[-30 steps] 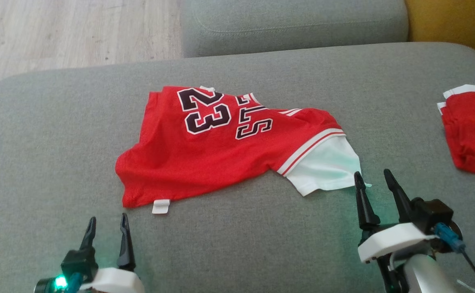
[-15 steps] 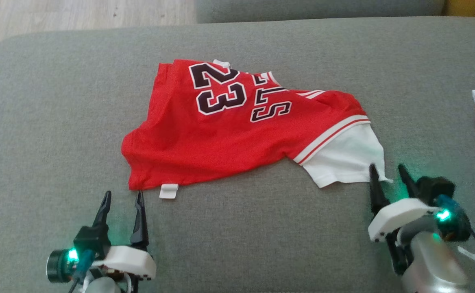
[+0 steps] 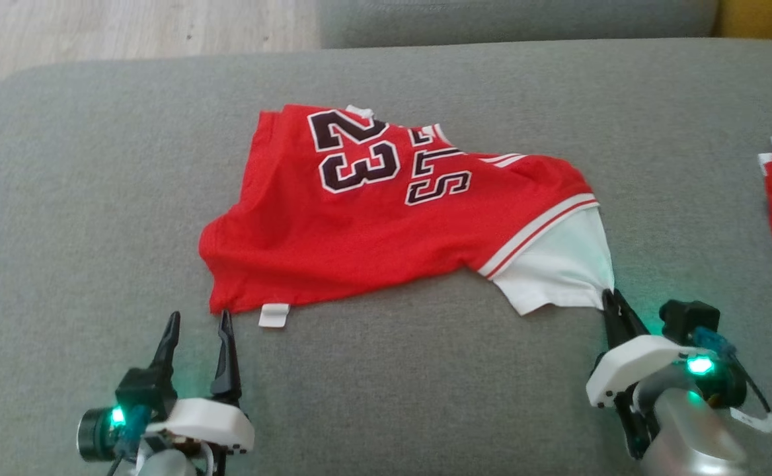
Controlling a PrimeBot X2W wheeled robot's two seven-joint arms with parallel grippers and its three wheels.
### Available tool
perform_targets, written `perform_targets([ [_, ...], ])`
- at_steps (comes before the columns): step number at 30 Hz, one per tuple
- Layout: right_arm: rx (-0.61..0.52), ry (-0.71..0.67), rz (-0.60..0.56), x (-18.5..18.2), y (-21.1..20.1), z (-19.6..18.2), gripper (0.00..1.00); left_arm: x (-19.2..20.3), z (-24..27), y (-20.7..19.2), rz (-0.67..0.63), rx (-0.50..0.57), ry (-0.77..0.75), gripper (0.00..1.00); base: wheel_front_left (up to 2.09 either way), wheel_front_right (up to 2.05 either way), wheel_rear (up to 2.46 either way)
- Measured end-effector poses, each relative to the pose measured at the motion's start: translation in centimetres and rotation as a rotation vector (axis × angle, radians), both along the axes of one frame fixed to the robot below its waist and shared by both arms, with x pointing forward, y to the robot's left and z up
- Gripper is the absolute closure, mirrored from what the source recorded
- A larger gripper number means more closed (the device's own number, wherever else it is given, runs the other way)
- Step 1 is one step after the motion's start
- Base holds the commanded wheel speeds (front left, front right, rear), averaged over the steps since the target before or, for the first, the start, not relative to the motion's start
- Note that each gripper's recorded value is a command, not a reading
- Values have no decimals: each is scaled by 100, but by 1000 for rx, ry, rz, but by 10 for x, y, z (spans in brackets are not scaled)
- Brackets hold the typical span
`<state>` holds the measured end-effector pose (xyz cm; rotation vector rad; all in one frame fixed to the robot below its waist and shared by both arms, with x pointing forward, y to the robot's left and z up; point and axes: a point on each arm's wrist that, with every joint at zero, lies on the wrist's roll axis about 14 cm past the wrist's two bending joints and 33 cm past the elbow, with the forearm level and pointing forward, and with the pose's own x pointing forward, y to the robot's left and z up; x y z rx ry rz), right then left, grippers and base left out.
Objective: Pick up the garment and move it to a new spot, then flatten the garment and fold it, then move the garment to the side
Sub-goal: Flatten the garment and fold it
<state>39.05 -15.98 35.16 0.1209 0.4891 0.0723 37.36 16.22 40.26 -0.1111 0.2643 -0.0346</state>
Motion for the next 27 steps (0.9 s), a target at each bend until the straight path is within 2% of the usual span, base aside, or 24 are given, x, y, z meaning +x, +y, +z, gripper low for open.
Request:
perform_targets([
  [9, -14, -31, -141, -23, -49, 5, 100, 4, -4, -19, -27, -85, 20, 0, 0, 0, 0],
  [14, -25, -54, -161, -21, -58, 10, 100, -3, -31, -34, -67, -140, 114, 0, 0, 0, 0],
  [25, -28, -58, -164, -18, -59, 8, 100, 14, -42, -63, -146, -206, 157, 0, 0, 0, 0],
  [26, -27, -60, -162, -18, -58, 9, 100, 13, -44, -64, -147, -207, 165, 30, 0, 0, 0],
  [27, -28, -64, -159, -17, -58, 10, 100, 13, -46, -65, -150, -205, 173, 83, 0, 0, 0],
])
